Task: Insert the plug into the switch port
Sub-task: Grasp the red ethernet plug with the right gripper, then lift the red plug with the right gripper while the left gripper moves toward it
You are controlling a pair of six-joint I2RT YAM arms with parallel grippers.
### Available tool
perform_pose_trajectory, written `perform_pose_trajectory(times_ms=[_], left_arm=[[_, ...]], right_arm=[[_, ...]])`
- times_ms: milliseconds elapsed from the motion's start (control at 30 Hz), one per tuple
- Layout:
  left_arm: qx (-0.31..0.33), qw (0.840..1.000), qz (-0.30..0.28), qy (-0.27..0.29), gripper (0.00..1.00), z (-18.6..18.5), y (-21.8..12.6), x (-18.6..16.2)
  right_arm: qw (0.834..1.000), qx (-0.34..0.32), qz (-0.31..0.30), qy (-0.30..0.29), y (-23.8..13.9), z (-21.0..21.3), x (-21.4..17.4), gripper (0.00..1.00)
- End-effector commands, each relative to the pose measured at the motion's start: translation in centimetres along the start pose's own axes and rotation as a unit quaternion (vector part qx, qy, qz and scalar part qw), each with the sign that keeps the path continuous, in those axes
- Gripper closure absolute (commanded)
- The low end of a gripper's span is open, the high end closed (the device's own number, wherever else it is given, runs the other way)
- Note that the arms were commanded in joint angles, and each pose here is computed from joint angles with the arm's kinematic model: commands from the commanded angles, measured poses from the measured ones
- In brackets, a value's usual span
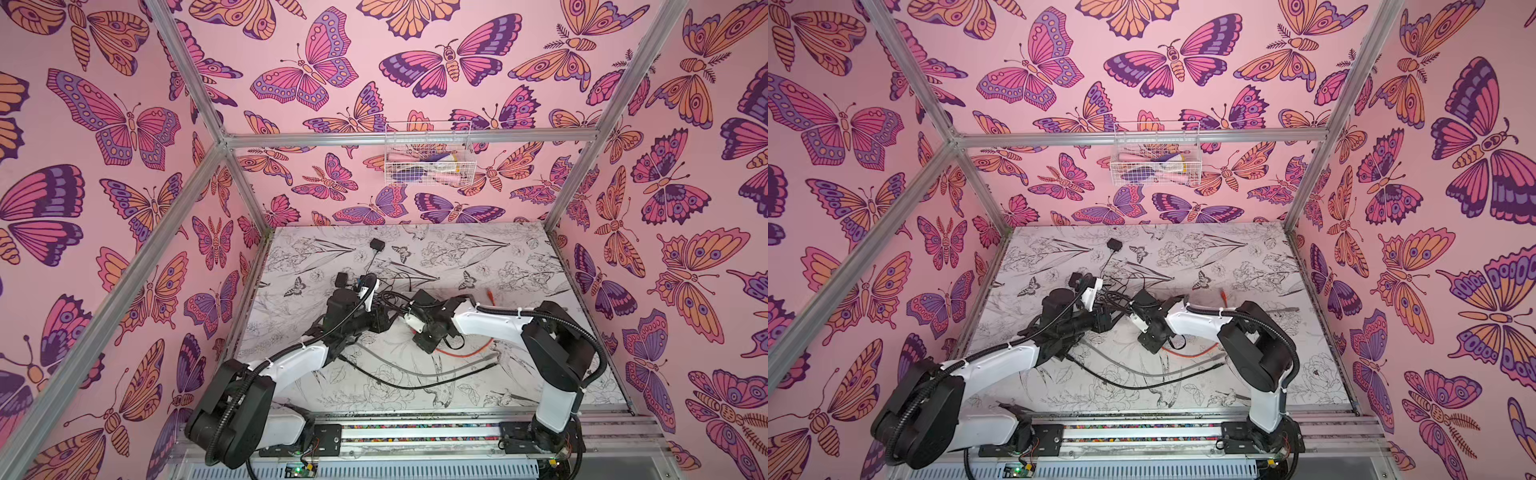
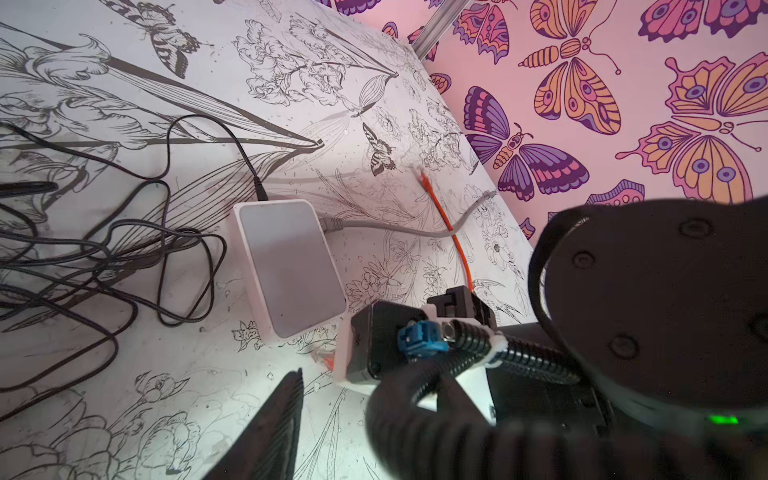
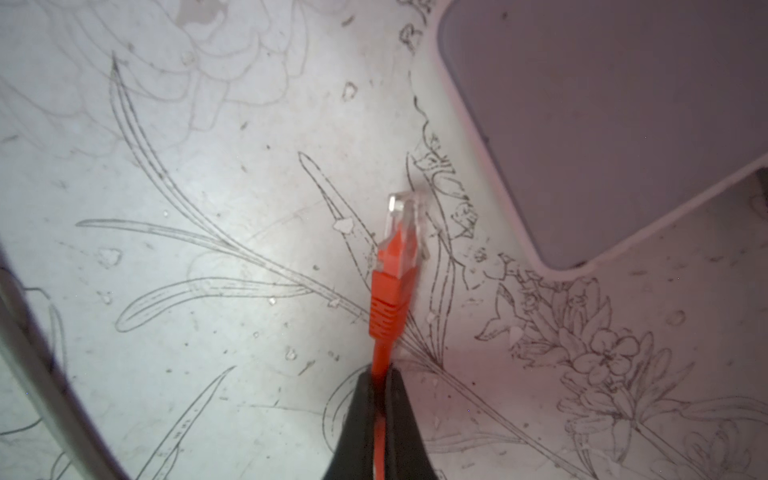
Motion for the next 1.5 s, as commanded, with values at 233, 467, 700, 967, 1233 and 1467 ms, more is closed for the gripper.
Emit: perform_pose_trajectory(times_ms=[233,467,700,967,1233,1467], left_arm=[[-0.040,0.997,-0.041,0.059,0.46,-2.7,-1.9,2.4],[-0.068,0.992,-0.058,0.086,0.44,-4.8,-2.6,3.1],[-0.124,0.987,-0.049,0.084,0.43,-7.3,-0.2,4.5],[-0.184,0.980,-0.045,0.068,0.43,-8.5,2.7,5.2],[-0.203,0.977,-0.028,0.061,0.43,-9.0,4.5,4.9],[-0.206,0.977,-0.016,0.059,0.46,-9.0,5.7,4.5]], right_arm=[[0.997,-0.052,-0.049,-0.025,-4.5,-1.3,-1.6,1.00],[0.985,-0.047,-0.164,0.006,-10.5,-3.2,-2.8,1.00],[0.952,-0.052,-0.301,0.016,-14.1,-3.2,-4.5,1.00],[0.944,-0.063,-0.325,0.013,-14.6,-3.2,-5.3,1.00],[0.943,-0.059,-0.327,0.010,-14.4,-3.2,-5.2,1.00],[0.942,-0.053,-0.331,0.008,-14.5,-3.1,-5.1,1.00]])
Point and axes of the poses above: each gripper's point midway between its finger pads, its own y axis out along the fingers, its own z axis along the line the jaws close on, x = y × z, the point moved 10 cm from there along -y, back along the fingers, and after that the axes turned 5 degrees about y, right-handed, at the moved point
